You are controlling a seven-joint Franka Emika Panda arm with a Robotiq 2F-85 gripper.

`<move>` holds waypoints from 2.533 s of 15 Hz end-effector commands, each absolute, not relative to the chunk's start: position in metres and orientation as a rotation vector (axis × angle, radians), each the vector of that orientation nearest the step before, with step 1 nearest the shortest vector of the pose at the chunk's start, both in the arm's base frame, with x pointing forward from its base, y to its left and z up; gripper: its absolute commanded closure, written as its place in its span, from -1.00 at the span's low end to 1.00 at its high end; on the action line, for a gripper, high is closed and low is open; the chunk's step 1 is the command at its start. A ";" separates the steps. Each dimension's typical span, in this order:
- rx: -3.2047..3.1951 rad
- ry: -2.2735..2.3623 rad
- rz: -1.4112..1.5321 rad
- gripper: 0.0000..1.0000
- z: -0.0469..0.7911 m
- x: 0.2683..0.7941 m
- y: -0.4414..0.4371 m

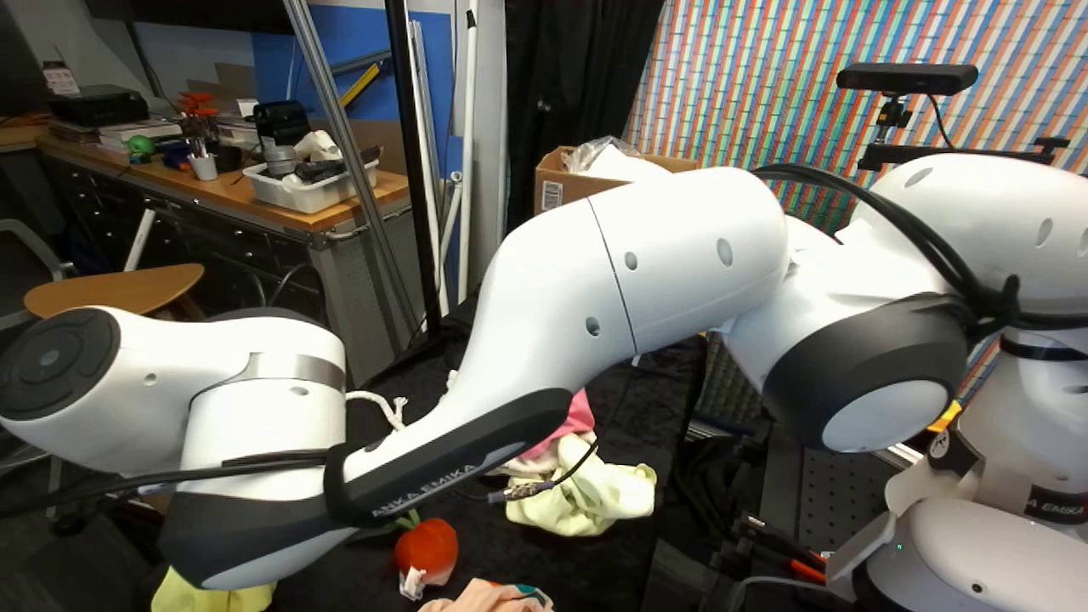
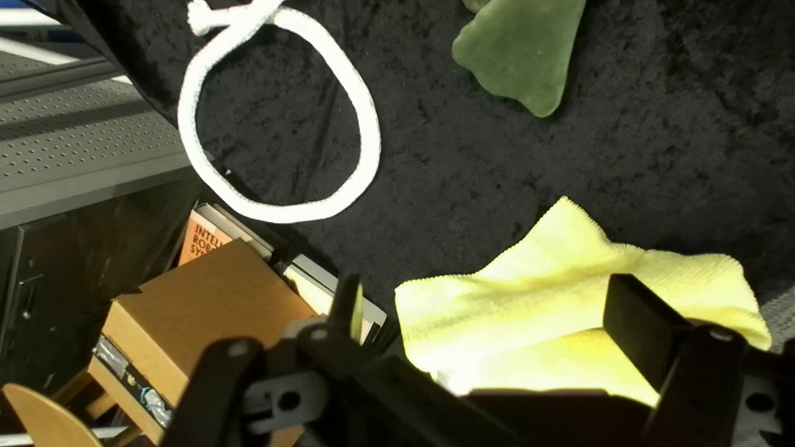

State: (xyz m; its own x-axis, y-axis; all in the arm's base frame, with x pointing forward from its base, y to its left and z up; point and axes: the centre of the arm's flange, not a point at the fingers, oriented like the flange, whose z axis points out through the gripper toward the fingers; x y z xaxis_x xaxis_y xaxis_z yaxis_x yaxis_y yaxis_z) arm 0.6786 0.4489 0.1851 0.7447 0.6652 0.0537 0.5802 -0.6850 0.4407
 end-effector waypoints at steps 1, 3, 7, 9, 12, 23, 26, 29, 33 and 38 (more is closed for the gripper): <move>2.544 0.912 0.249 -1.00 0.188 0.712 0.467; 2.546 0.917 0.197 -1.00 0.190 0.706 0.458; 2.555 0.912 0.133 -1.00 0.190 0.699 0.443; 2.553 0.904 0.124 -1.00 0.189 0.697 0.434; 2.562 0.893 0.116 -1.00 0.193 0.697 0.423; 2.582 0.855 0.169 -1.00 0.222 0.701 0.357; 2.585 0.868 0.144 -1.00 0.223 0.704 0.342; 2.577 0.873 0.143 -1.00 0.225 0.704 0.330; 2.570 0.904 0.112 -1.00 0.221 0.701 0.320; 2.557 0.961 0.073 -1.00 0.211 0.694 0.309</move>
State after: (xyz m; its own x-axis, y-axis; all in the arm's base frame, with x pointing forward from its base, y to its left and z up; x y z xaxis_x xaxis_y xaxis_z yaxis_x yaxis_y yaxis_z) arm 0.7312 0.3365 0.2017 0.7880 0.6097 -0.0856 0.5841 -0.6964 0.4169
